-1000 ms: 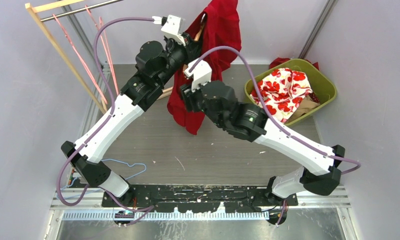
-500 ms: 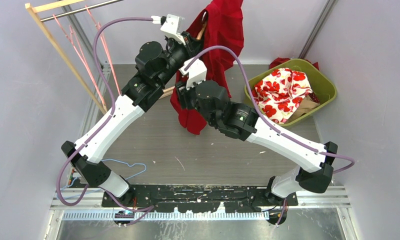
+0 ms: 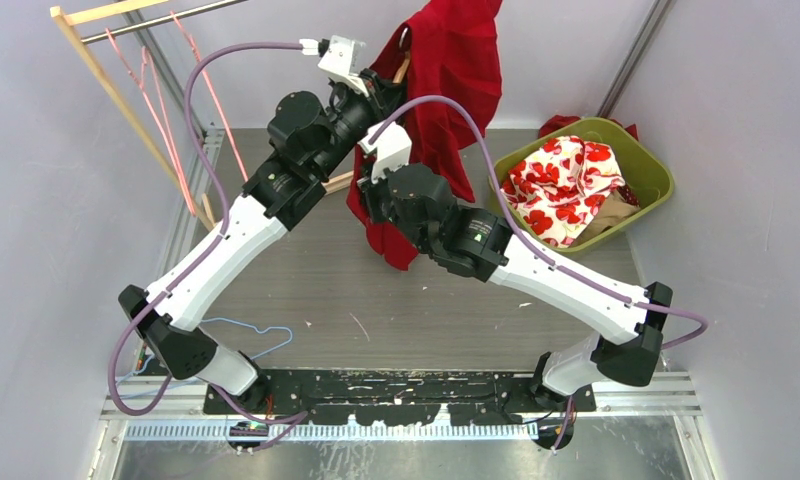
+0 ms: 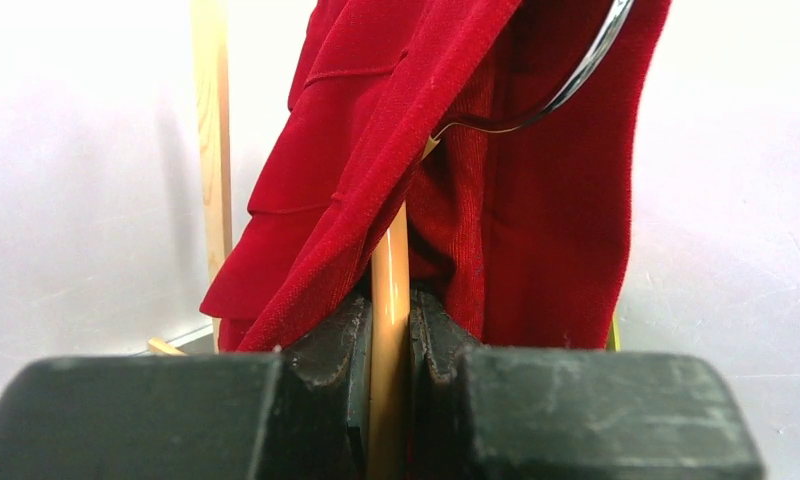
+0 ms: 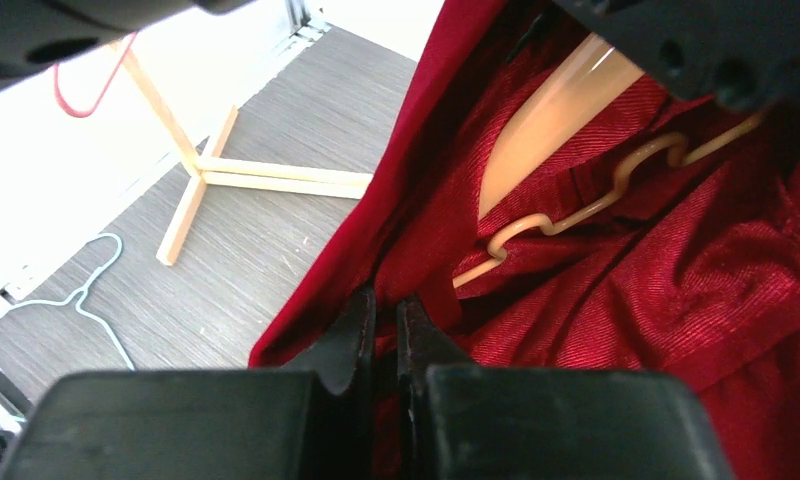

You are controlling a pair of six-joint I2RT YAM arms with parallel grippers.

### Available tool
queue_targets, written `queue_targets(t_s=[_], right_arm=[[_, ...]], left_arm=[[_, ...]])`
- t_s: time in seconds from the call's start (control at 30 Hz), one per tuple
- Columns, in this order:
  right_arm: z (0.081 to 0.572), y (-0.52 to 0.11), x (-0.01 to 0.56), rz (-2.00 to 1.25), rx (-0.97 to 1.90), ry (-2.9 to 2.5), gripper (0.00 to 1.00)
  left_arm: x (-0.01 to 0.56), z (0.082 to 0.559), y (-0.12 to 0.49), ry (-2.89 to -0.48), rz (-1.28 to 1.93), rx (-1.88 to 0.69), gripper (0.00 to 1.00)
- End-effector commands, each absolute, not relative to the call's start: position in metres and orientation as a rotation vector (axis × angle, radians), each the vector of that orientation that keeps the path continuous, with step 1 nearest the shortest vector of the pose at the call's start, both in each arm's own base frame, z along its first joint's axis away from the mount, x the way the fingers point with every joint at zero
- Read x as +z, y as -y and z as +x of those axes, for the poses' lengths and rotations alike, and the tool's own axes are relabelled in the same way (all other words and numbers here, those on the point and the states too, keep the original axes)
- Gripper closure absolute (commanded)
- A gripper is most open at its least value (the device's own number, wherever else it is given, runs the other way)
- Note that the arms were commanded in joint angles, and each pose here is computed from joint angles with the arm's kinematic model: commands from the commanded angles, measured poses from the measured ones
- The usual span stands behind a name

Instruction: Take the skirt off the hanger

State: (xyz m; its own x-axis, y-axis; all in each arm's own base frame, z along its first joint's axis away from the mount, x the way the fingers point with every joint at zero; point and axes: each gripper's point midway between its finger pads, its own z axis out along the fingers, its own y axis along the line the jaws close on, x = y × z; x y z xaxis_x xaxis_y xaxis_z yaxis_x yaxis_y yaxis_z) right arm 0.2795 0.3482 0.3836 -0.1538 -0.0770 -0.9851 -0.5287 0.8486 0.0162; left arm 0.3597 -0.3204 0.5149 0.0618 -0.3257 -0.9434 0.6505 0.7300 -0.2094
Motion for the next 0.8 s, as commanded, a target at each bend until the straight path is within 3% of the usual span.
queue_targets(t_s=[0.0, 0.43, 0.77], right_arm=[[0.269, -0.35, 0.4, -0.452, 0.534, -1.672, 0.96], [0.197, -0.424, 0.388, -0.688, 0.808, -1.648, 0.98], [0.139, -0.432, 0.43, -0.854, 0.87, -1.544, 0.98]], left_arm=[[0.607, 0.324, 0.288, -1.007, 0.216, -0.811, 1.0], [0.589, 0.35, 0.315, -0.981, 0.233, -0.802, 1.0], [0.538, 0.395, 0.335, -1.067, 0.278, -0.638, 1.0]])
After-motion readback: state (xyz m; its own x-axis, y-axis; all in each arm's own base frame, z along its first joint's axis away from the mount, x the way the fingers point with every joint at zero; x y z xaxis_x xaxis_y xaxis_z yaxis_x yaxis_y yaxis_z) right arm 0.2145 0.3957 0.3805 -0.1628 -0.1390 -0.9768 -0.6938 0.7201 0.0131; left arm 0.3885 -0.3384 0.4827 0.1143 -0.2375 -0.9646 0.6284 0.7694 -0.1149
